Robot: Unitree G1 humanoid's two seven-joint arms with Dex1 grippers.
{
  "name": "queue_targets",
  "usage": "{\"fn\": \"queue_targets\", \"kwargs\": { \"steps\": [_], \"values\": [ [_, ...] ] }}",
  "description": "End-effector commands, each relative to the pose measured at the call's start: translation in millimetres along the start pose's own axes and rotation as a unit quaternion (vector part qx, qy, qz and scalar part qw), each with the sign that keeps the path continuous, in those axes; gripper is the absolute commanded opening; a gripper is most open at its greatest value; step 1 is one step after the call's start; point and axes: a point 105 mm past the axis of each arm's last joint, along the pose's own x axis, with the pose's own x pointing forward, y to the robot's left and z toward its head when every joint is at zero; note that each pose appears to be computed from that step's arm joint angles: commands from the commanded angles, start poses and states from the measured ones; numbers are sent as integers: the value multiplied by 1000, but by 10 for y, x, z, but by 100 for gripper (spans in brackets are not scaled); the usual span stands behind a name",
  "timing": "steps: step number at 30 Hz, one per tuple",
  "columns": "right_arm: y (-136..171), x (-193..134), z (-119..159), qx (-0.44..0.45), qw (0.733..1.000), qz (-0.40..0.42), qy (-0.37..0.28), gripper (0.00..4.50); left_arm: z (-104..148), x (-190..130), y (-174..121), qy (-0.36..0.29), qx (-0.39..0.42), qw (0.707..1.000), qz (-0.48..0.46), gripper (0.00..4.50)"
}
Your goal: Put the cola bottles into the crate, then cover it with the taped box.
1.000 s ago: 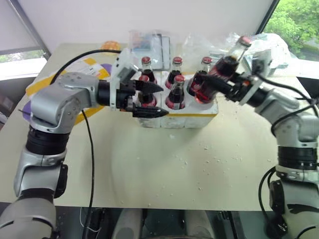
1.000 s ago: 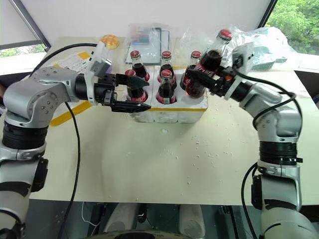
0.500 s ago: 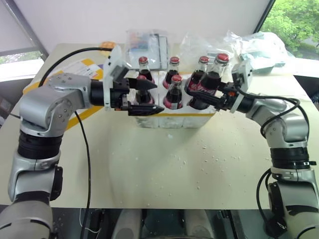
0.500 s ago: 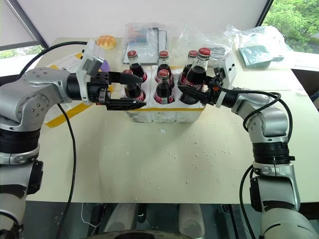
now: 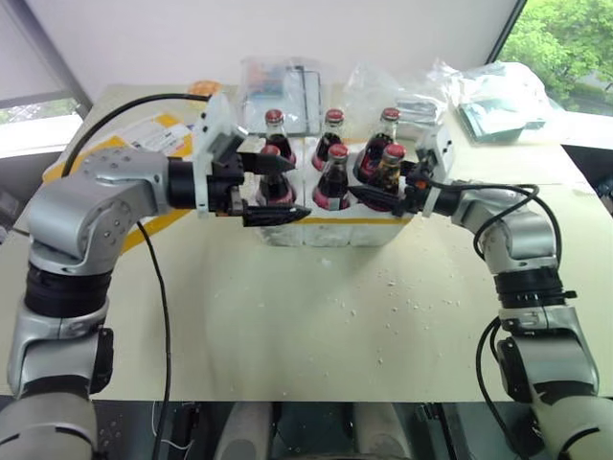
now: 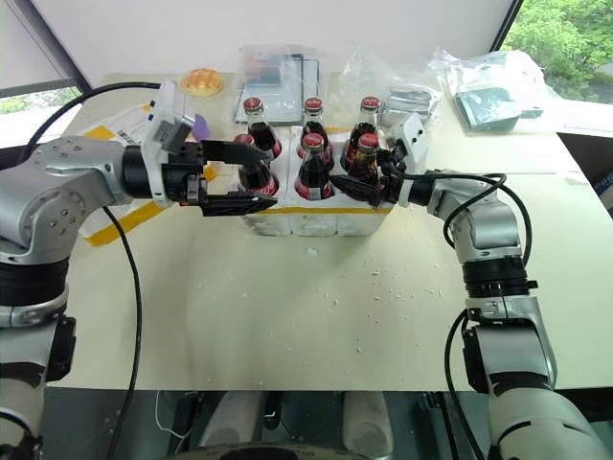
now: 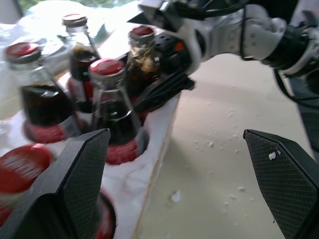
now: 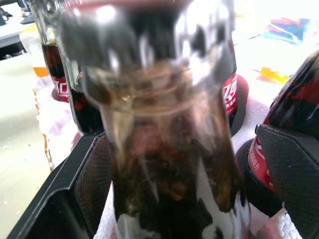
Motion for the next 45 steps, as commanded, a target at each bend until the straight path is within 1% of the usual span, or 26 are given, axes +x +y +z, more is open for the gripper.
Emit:
{"fn": "queue_targets", "kwargs": {
  "steps": [1,2,5,8,10,12,14,15,16,17,18,20,23,27,29,31,36,40,45],
  "values": [
    [-32,-315,255,-43,999,1,-13,445,164,-400,152,0,56,992,117,450],
    [-43,-401,298,-51,999,0,-11,445,132,-513,186,17,71,986,150,450],
    [-85,-684,421,-70,998,-7,3,445,-134,-907,263,114,116,955,249,450],
    [-79,-878,495,-86,996,-7,17,445,-301,-1208,318,165,117,923,328,450],
    [-98,-1090,595,-107,994,-16,29,445,-455,-1631,358,196,98,881,419,450],
    [-90,-1213,711,-99,995,-19,24,445,-572,-1971,334,227,96,847,472,450],
    [-5,-1282,835,-82,997,2,7,445,-698,-2280,340,263,106,809,515,450],
    [71,-1301,898,-74,997,21,-2,445,-765,-2442,358,287,114,784,538,450],
    [146,-1308,950,-72,997,38,-10,445,-821,-2571,371,309,126,763,553,450],
    [204,-1276,1012,-80,996,45,-22,445,-928,-2702,380,347,147,740,557,450],
    [240,-1253,1053,-87,995,48,-30,445,-1003,-2780,379,373,164,725,555,450],
    [312,-1191,1126,-87,993,57,-48,445,-1183,-2897,375,412,181,707,546,450],
    [456,-1138,1187,-84,990,90,-61,445,-1429,-2944,398,446,208,699,519,450],
    [495,-1104,1184,-83,990,99,-56,445,-1751,-2883,617,479,257,692,476,450],
    [496,-1097,1197,-83,990,99,-56,445,-1796,-2843,731,487,290,683,461,450],
    [494,-1093,1220,-82,990,96,-61,445,-1835,-2774,828,482,314,679,456,450],
    [500,-1104,1235,-79,991,90,-63,445,-1935,-2600,934,467,353,684,436,450],
    [484,-1117,1236,-77,992,82,-64,445,-2018,-2581,972,472,355,683,431,450],
    [459,-1121,1234,-77,992,72,-63,445,-2075,-2559,1092,467,330,680,458,450]
  ]
}}
